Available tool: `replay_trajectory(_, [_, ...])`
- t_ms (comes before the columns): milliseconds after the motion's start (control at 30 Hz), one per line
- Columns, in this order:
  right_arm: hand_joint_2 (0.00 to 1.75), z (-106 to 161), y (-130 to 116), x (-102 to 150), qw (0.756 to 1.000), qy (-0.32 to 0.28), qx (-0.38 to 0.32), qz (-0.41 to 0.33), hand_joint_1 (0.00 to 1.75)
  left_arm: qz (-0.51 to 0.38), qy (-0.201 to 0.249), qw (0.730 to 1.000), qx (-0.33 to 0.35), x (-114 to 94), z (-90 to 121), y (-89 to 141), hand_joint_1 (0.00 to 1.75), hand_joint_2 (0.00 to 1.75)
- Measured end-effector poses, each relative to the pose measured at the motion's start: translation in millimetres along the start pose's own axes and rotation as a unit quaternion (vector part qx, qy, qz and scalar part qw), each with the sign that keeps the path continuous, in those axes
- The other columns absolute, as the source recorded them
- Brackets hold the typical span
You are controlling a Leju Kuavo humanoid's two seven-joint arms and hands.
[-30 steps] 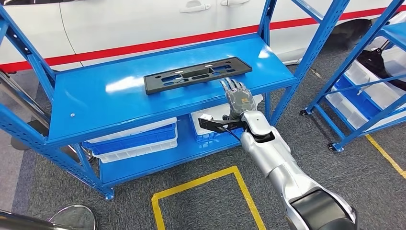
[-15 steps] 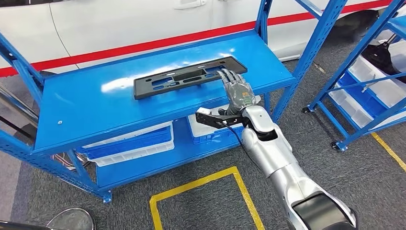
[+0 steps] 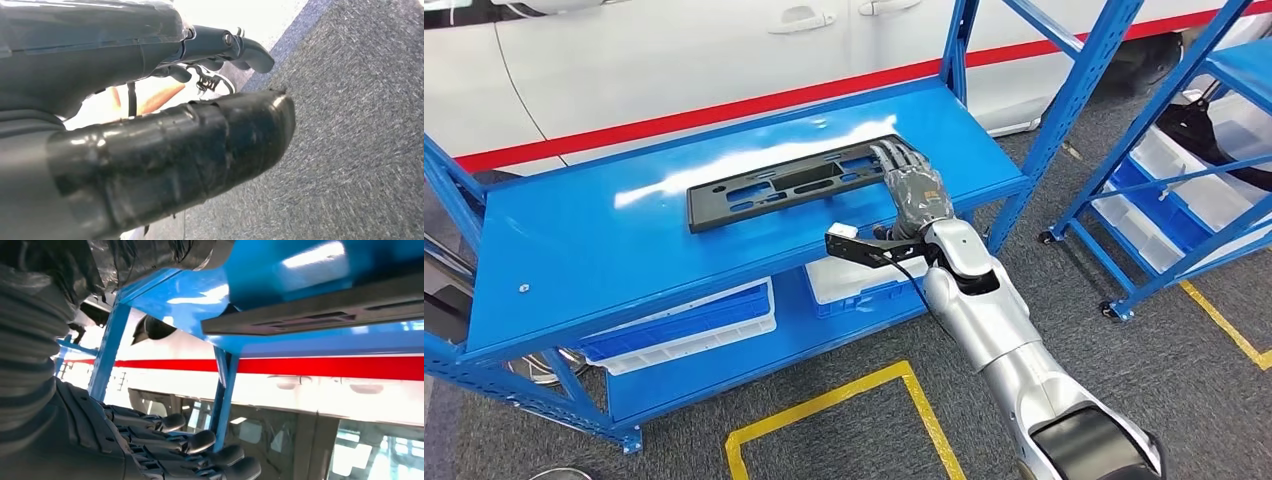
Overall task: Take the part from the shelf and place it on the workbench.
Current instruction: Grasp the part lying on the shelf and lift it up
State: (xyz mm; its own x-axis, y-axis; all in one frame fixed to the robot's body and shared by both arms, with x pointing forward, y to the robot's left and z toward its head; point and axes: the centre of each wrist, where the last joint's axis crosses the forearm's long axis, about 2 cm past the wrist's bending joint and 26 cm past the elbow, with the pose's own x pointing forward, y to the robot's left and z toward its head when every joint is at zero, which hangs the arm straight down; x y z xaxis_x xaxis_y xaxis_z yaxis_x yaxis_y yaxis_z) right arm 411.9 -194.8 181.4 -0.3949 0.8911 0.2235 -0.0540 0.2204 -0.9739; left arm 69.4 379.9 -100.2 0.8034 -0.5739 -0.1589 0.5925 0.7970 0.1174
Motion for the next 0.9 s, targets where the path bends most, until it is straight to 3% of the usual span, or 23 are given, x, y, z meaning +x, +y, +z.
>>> replay_trajectory(567, [1.75, -4, 8, 3, 0.999, -0.004, 0.035, 0.006, 0.00, 0.003, -0.006, 1.000, -0.006, 5, 1, 3, 0.00, 0.00])
replay_trajectory(900, [1.75, -3, 29, 15, 0.996, -0.012, 0.082, 0.016, 0.00, 0.004, -0.007, 1.000, -0.006, 6, 2, 6, 0.00, 0.00])
